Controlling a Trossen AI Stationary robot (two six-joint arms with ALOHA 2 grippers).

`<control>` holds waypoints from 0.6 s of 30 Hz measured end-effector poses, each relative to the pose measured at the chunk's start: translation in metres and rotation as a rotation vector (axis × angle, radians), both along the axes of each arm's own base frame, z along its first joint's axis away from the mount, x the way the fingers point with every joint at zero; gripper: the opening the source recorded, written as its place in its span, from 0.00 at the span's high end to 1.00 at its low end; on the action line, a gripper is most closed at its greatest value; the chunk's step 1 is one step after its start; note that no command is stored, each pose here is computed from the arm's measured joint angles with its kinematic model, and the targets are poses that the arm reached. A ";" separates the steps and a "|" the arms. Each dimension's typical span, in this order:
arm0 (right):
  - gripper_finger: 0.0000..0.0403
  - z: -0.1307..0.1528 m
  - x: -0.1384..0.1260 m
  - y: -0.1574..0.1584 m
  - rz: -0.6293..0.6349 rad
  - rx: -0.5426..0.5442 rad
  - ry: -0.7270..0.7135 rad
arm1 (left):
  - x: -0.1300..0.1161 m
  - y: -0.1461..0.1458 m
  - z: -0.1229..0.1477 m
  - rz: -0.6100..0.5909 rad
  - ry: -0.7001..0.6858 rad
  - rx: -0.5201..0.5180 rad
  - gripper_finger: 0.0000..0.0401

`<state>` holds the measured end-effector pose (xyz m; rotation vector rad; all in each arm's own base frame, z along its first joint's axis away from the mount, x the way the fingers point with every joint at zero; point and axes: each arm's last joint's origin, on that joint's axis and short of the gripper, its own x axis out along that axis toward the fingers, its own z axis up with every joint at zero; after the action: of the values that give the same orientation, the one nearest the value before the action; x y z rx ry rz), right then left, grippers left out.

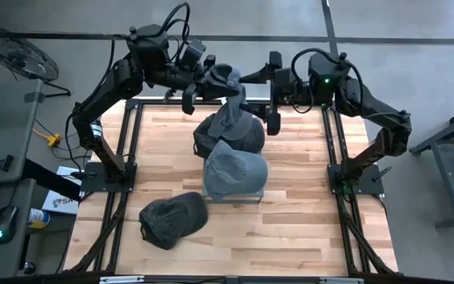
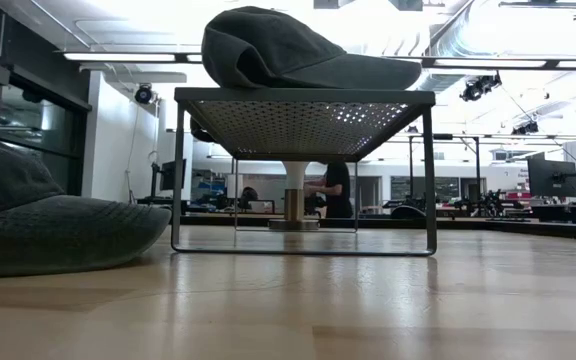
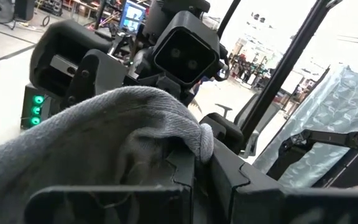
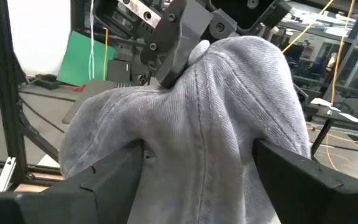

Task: Pick & Place hat
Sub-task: Stack the gray cap on the gray cap on the shelf

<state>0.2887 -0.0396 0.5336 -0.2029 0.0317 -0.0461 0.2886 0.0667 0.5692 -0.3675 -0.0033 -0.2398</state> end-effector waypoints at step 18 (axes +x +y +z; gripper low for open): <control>0.77 -0.001 0.001 -0.001 -0.033 0.005 0.002 | 0.000 0.000 -0.001 -0.001 0.007 -0.002 0.97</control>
<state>0.2901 -0.0406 0.5327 -0.1973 0.0368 -0.0789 0.2887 0.0666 0.5685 -0.3704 0.0040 -0.2394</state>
